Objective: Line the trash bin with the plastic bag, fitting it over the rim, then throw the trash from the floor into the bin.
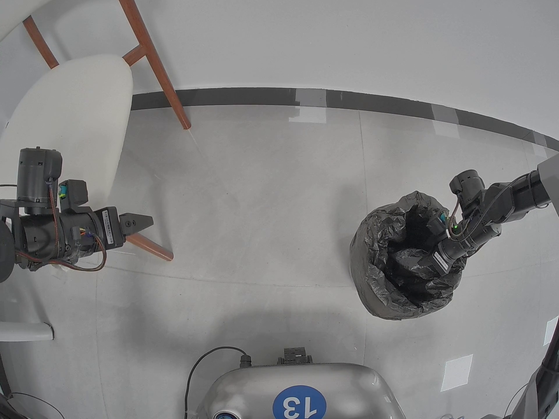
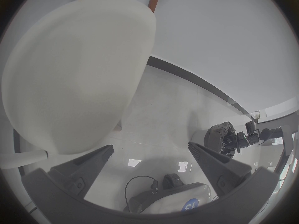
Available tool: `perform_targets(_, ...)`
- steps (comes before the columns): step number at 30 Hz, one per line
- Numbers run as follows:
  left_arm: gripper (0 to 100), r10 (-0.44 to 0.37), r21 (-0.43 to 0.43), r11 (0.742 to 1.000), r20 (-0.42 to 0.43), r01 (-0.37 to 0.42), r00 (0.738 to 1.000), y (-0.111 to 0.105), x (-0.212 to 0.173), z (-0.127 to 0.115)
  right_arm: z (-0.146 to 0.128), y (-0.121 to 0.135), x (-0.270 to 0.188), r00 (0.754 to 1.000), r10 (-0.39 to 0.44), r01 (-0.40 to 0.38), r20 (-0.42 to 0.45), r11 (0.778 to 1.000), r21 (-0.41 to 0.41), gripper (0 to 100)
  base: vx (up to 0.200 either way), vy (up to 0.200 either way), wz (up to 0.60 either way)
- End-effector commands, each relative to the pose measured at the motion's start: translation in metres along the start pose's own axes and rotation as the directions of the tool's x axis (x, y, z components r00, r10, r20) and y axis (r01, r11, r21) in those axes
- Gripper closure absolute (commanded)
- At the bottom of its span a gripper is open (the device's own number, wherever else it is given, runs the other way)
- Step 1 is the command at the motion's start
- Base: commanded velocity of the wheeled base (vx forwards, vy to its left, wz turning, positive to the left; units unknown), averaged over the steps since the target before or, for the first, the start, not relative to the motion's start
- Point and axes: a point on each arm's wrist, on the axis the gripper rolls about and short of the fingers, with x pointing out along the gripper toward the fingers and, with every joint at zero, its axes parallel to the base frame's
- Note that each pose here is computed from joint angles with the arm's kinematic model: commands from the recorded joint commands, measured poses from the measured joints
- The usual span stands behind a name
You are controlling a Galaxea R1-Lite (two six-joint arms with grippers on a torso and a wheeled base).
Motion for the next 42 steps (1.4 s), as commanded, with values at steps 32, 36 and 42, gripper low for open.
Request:
perform_targets(32,0,0.003,0.070,0.998,-0.129,0.006,0.992,-0.018,0.021,-0.033,-0.024,0.004,-0.129,0.953,-0.248,0.235,0.174,0.968,0.093,100,0.000,0.000,0.00)
perform_targets(36,0,-0.012,0.090,0.996,-0.127,0.023,0.992,-0.026,0.021,-0.034,-0.052,0.003,-0.139,0.947,-0.288,0.266,0.139,0.951,0.158,100,0.000,-0.100,0.00)
perform_targets(42,0,-0.051,0.111,0.992,-0.110,0.063,0.993,-0.036,0.014,-0.033,-0.083,0.000,-0.146,0.945,-0.317,0.290,0.082,0.926,0.241,100,0.000,-0.200,0.00)
